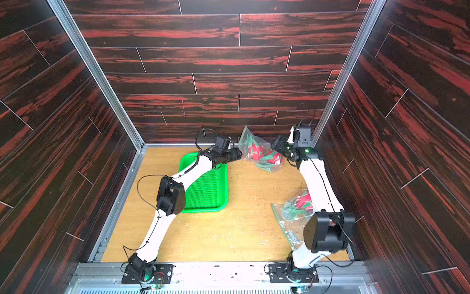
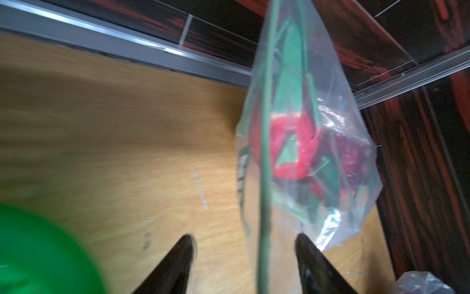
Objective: Open the zip-top bag and take out the dragon fruit
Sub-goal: Pick up the zipper food storage bag at the center of the board.
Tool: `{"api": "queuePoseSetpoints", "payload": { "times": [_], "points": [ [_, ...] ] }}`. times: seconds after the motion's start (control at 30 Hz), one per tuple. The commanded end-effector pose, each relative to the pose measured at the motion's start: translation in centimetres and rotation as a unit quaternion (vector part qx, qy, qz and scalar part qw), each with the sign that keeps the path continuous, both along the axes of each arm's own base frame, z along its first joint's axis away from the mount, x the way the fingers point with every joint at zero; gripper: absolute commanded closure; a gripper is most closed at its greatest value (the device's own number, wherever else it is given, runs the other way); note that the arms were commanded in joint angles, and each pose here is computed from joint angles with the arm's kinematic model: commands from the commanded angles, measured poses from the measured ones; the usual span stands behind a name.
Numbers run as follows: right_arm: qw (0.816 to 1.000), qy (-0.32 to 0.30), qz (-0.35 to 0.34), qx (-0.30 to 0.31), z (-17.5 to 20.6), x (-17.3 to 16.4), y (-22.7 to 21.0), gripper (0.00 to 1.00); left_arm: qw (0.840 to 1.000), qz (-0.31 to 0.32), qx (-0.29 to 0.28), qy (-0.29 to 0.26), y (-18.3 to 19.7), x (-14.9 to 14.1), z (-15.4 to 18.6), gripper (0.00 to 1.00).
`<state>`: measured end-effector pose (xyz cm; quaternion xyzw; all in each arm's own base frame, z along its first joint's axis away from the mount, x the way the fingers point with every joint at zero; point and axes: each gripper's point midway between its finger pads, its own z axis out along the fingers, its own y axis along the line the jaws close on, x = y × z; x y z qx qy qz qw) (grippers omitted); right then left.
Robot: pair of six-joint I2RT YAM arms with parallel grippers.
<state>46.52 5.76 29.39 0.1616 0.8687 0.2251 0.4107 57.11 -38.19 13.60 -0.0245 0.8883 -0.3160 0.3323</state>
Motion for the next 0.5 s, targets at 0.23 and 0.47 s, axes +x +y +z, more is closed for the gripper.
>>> {"api": "queuePoseSetpoints", "payload": {
  "times": [0.23,0.47],
  "points": [
    [0.999,-0.019,0.019,0.038,0.9,-0.9,-0.4,0.16,0.997,-0.021,-0.055,-0.047,-3.6,-0.2,4.3,0.62],
    [0.995,-0.045,0.039,0.079,2.8,-2.1,-0.8,0.16,0.992,-0.071,-0.006,-0.106,-4.2,-2.0,9.3,0.99]
  ]
}}
